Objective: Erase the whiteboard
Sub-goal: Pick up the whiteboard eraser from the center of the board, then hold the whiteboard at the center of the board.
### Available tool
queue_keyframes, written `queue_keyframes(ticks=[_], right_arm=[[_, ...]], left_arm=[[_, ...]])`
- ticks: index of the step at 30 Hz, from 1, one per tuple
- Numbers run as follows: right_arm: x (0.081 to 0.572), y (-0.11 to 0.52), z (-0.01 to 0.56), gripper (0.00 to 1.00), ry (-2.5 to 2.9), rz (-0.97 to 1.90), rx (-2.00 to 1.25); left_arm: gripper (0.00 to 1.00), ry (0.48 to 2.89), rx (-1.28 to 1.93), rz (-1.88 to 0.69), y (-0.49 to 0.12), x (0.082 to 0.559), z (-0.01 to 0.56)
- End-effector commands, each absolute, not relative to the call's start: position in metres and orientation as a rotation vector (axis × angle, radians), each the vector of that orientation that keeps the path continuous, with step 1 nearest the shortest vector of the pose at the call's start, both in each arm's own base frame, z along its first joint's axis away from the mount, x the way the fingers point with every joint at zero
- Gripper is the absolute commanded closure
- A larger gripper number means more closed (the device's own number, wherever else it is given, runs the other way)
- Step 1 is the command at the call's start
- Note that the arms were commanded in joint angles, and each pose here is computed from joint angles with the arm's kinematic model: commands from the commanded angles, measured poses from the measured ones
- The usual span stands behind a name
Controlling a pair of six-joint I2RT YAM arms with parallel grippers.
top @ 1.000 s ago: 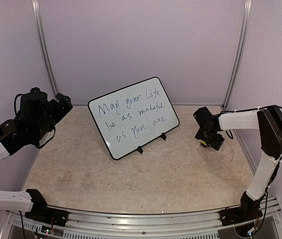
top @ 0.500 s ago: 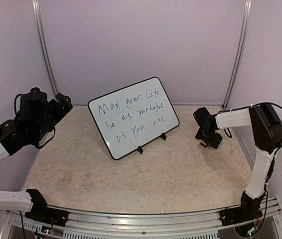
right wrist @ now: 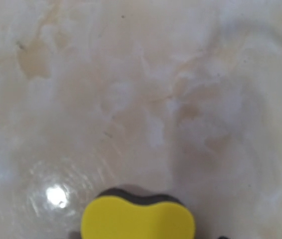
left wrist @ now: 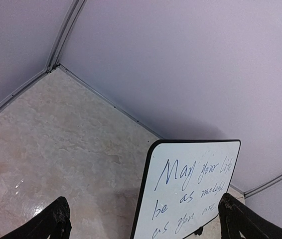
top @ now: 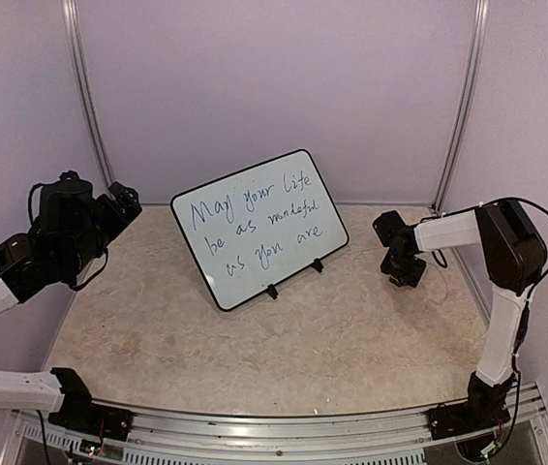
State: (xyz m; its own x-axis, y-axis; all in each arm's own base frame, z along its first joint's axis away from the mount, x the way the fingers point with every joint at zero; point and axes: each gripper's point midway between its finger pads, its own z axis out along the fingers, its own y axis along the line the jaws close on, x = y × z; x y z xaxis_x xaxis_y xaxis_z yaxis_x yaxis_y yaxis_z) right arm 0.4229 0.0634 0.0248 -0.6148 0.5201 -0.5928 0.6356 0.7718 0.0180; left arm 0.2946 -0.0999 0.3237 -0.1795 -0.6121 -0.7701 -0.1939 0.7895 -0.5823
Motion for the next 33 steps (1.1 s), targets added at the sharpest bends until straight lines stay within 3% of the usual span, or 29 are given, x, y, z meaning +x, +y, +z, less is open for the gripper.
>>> queue_keyframes(ticks=[1, 6, 9, 14, 20, 22, 23, 28, 33], right_arm=[[0.429, 0.057, 0.025, 0.45, 2.352, -0.281, 0.866], [0.429, 0.059, 0.035, 0.69, 2.334, -0.266, 0.854], [0.428, 0.063, 0.043, 0.75, 2.325, -0.271, 0.830], [0.434, 0.085, 0.080, 0.76, 2.279, -0.265, 0.683], [0.459, 0.165, 0.163, 0.75, 2.130, -0.064, 0.154], [0.461, 0.198, 0.191, 0.87, 2.064, 0.096, -0.030], [0.461, 0.211, 0.206, 0.87, 2.022, 0.163, -0.112], [0.458, 0.265, 0.278, 0.82, 1.812, 0.358, -0.381], [0.455, 0.319, 0.306, 0.80, 1.658, 0.358, -0.628]], left_arm=[[0.01, 1.742, -0.625, -0.428, -0.102, 0.294, 0.324], [0.01, 1.748, -0.621, -0.427, -0.105, 0.297, 0.322], [0.01, 1.748, -0.619, -0.433, -0.107, 0.298, 0.323], [0.01, 1.748, -0.605, -0.423, -0.109, 0.301, 0.325], [0.01, 1.765, -0.563, -0.406, -0.108, 0.318, 0.331], [0.01, 1.787, -0.554, -0.431, -0.106, 0.331, 0.325], [0.01, 1.791, -0.538, -0.460, -0.107, 0.337, 0.324], [0.01, 1.731, -0.446, -0.541, -0.117, 0.360, 0.336], [0.01, 1.720, -0.366, -0.597, -0.131, 0.386, 0.324]])
